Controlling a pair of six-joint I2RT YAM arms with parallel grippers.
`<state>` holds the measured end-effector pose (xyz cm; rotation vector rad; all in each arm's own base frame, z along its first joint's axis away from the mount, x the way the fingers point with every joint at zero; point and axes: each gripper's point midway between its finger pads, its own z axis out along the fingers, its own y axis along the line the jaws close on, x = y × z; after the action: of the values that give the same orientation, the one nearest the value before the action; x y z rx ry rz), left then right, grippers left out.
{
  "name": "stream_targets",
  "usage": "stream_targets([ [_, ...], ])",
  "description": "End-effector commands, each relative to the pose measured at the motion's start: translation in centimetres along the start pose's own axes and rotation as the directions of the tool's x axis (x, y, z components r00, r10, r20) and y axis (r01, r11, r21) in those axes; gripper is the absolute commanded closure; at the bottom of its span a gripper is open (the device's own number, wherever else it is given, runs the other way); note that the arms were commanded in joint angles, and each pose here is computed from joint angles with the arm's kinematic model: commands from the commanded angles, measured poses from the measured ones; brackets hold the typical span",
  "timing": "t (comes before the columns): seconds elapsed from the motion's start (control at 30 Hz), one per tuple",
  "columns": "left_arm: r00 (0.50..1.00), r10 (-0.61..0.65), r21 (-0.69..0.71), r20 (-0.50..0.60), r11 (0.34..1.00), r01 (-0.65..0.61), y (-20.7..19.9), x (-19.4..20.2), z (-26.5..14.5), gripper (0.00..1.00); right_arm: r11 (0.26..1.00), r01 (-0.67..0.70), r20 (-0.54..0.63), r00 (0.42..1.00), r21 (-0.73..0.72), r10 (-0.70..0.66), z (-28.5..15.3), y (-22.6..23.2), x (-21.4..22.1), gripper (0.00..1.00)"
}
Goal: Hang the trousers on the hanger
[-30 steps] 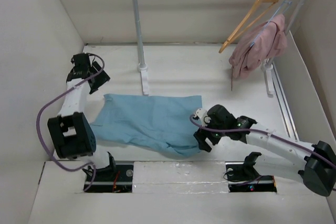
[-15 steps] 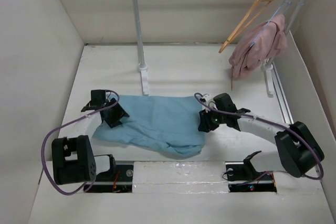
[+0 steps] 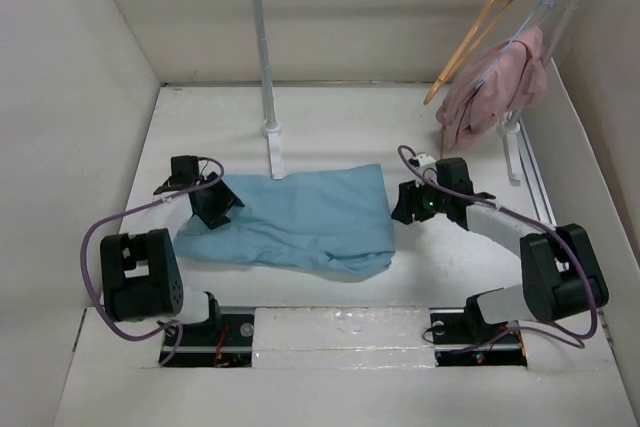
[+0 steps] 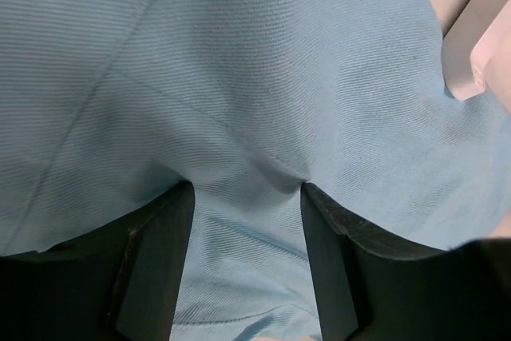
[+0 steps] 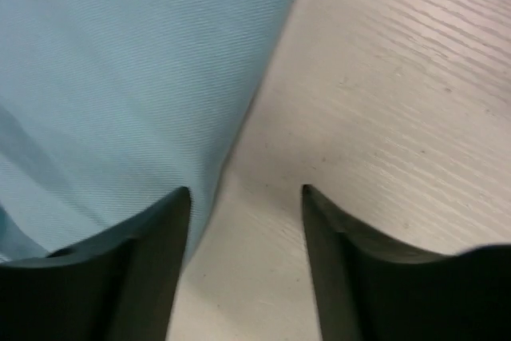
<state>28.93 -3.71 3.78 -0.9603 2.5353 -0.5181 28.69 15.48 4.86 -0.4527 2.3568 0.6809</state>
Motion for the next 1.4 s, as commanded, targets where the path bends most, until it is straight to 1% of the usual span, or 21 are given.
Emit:
stream_targets([
  [0.0, 0.984, 0.067, -0.031, 0.165, 0.998, -0.063, -0.3, -3.2, -3.1, 0.47, 0.994, 0.108, -0.016, 0.994, 0.007, -0.108, -0.6, -0.1, -1.0, 0.33],
  [0.13, 0.942, 0.144, 0.001, 0.304, 0.988, -0.151, -3.5, -4.8, -8.7, 0.50, 0.983, 0.185, 0.016, 0.983, 0.022, -0.185, -4.6, 2.4, -3.3, 0.16],
  [0.17, 0.922, 0.161, 0.024, 0.351, 0.983, -0.181, -5.0, -5.6, -10.5, 0.56, 0.982, 0.184, 0.016, 0.983, 0.042, -0.184, -6.0, 2.8, -3.8, 0.13],
  [0.23, 0.894, 0.172, 0.077, 0.413, 0.972, -0.222, -6.7, -6.0, -13.3, 0.74, 0.967, 0.252, 0.182, 0.950, 0.037, -0.254, -10.2, 6.3, -9.0, 0.10],
  [0.27, 0.879, 0.170, 0.105, 0.445, 0.965, -0.239, -7.8, -6.5, -14.8, 0.93, 0.964, 0.265, 0.222, 0.939, 0.023, -0.263, -11.7, 7.5, -10.3, 0.13],
  [0.3, 0.865, 0.167, 0.131, 0.473, 0.957, -0.257, -8.5, -6.6, -16.2, 1.00, 0.957, 0.291, 0.297, 0.912, 0.020, -0.283, -13.7, 9.0, -12.4, 0.20],
  [0.37, 0.861, 0.176, 0.202, 0.477, 0.932, -0.302, -10.5, -6.2, -17.5, 1.00, 0.936, 0.351, 0.443, 0.834, 0.031, -0.328, -18.3, 12.2, -18.0, 0.73],
  [0.4, 0.863, 0.178, 0.227, 0.472, 0.922, -0.314, -11.1, -6.1, -17.8, 1.00, 0.929, 0.367, 0.484, 0.804, 0.051, -0.344, -19.9, 12.9, -19.9, 0.90],
  [0.43, 0.867, 0.183, 0.270, 0.464, 0.903, -0.335, -12.0, -5.7, -18.2, 1.00, 0.916, 0.392, 0.559, 0.740, 0.091, -0.373, -23.0, 14.4, -23.8, 1.00],
  [0.5, 0.865, 0.188, 0.299, 0.466, 0.887, -0.353, -12.7, -5.5, -18.5, 1.00, 0.906, 0.386, 0.613, 0.677, 0.175, -0.407, -25.8, 14.8, -27.6, 1.00],
  [0.53, 0.863, 0.186, 0.312, 0.470, 0.879, -0.360, -13.0, -5.5, -18.8, 1.00, 0.912, 0.347, 0.607, 0.684, 0.217, -0.405, -25.5, 13.5, -29.4, 0.95],
  [0.57, 0.860, 0.190, 0.318, 0.475, 0.873, -0.369, -13.3, -5.5, -18.9, 1.00, 0.908, 0.285, 0.646, 0.639, 0.306, -0.418, -28.8, 12.7, -32.2, 0.92],
  [0.6, 0.856, 0.200, 0.327, 0.476, 0.864, -0.384, -13.8, -5.4, -19.0, 1.00, 0.907, 0.248, 0.652, 0.632, 0.341, -0.418, -29.5, 11.7, -33.6, 0.89],
  [0.7, 0.809, 0.230, 0.303, 0.540, 0.844, -0.442, -17.0, -6.1, -19.5, 1.00, 0.891, 0.104, 0.649, 0.649, 0.442, -0.398, -30.6, 6.9, -37.4, 0.63],
  [0.73, 0.788, 0.237, 0.259, 0.569, 0.857, -0.445, -17.5, -6.8, -19.7, 1.00, 0.883, 0.070, 0.642, 0.661, 0.463, -0.389, -30.6, 5.6, -38.0, 0.48],
  [0.77, 0.757, 0.265, 0.274, 0.597, 0.820, -0.503, -20.3, -5.8, -21.3, 1.00, 0.889, 0.074, 0.627, 0.682, 0.452, -0.376, -29.2, 4.4, -39.0, 0.42],
  [0.83, 0.725, 0.303, 0.196, 0.619, 0.834, -0.516, -21.4, -5.7, -20.9, 1.00, 0.907, 0.041, 0.628, 0.709, 0.418, -0.322, -28.3, 1.8, -39.5, 0.33],
  [0.87, 0.699, 0.339, 0.200, 0.630, 0.799, -0.567, -23.5, -3.6, -21.7, 1.00, 0.930, 0.061, 0.629, 0.721, 0.362, -0.292, -26.3, 0.8, -40.1, 0.30],
  [1.0, 0.682, 0.385, 0.172, 0.622, 0.782, -0.598, -23.4, -1.7, -21.0, 1.00, 0.932, -0.006, 0.622, 0.746, 0.362, -0.237, -25.1, -1.4, -39.9, 0.27],
  [1.13, 0.705, 0.425, 0.173, 0.568, 0.776, -0.607, -21.2, 0.0, -18.5, 1.00, 0.912, -0.060, 0.602, 0.768, 0.405, -0.217, -24.5, -3.4, -38.6, 0.27],
  [1.37, 0.716, 0.441, 0.187, 0.540, 0.767, -0.613, -20.0, 1.2, -17.8, 0.95, 0.905, -0.126, 0.579, 0.801, 0.406, -0.148, -21.9, -5.3, -35.5, 0.27],
])
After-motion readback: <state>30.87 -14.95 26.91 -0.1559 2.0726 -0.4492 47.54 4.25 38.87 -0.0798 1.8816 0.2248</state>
